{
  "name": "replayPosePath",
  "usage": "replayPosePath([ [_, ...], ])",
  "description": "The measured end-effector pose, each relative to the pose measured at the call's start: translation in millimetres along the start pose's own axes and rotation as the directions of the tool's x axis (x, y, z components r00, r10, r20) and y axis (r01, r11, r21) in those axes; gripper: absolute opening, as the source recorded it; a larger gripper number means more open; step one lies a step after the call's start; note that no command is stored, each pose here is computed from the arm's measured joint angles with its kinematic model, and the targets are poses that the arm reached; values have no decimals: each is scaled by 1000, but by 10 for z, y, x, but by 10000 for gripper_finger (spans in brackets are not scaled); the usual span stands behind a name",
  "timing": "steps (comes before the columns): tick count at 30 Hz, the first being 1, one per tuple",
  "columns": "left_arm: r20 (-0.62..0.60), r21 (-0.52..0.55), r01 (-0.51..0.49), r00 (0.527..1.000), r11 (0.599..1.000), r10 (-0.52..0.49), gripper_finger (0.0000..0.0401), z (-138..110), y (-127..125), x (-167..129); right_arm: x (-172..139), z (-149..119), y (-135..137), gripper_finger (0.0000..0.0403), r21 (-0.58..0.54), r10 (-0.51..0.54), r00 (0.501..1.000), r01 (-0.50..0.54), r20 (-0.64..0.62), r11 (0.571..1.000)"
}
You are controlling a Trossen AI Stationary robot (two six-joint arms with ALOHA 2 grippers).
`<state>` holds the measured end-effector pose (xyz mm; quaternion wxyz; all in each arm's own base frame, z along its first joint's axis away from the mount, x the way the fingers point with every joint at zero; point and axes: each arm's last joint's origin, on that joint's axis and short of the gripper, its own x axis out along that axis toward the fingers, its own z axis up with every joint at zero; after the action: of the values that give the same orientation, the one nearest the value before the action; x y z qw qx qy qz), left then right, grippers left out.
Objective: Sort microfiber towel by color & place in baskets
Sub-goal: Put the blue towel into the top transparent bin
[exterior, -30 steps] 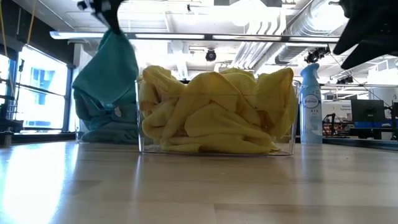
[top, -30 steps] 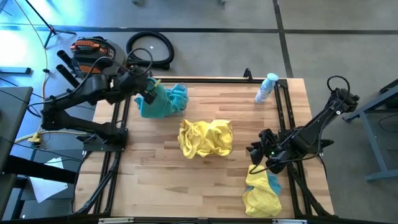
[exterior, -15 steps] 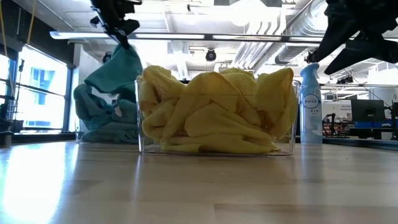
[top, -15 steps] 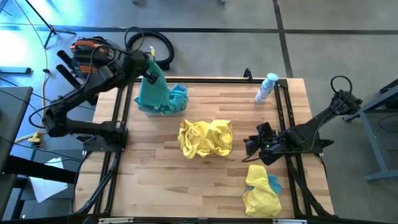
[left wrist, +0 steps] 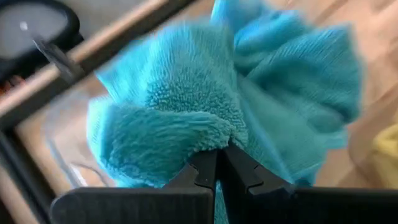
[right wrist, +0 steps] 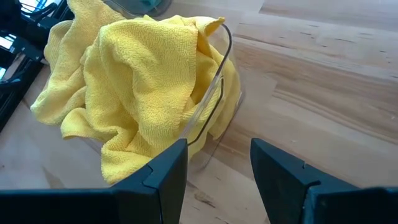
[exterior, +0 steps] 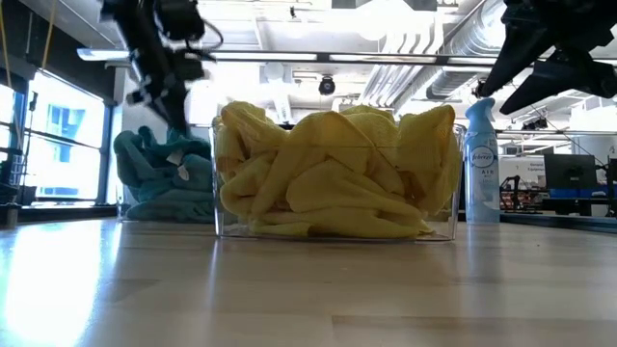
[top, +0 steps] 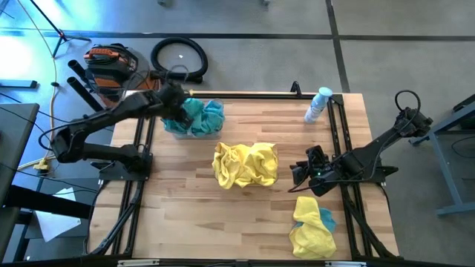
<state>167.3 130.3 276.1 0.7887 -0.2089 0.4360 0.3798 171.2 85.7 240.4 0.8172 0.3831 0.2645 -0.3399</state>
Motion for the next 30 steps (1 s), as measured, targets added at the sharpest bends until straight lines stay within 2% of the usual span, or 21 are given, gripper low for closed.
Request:
replayPosePath([
  [4,3,-51,0,1000,999,0,0,-180,-10,282,0,0,-2,171,-1,-1,1000,1,1,1000],
  [9,1,-91,11,1000,996,-10,9,-324,-16,487,5,8,-2,171,2,-4,1000,4,4,1000],
  [21,-152,-48,-31,988,998,24,100,-408,-60,897,64,87,-13,171,39,-34,999,33,23,999],
  [26,-147,-62,-3,989,998,-6,110,-334,-77,854,63,85,-13,171,39,-33,999,32,17,999],
  [30,-101,-69,8,995,998,-15,111,-187,-79,637,63,85,-13,171,39,-33,999,32,17,999],
])
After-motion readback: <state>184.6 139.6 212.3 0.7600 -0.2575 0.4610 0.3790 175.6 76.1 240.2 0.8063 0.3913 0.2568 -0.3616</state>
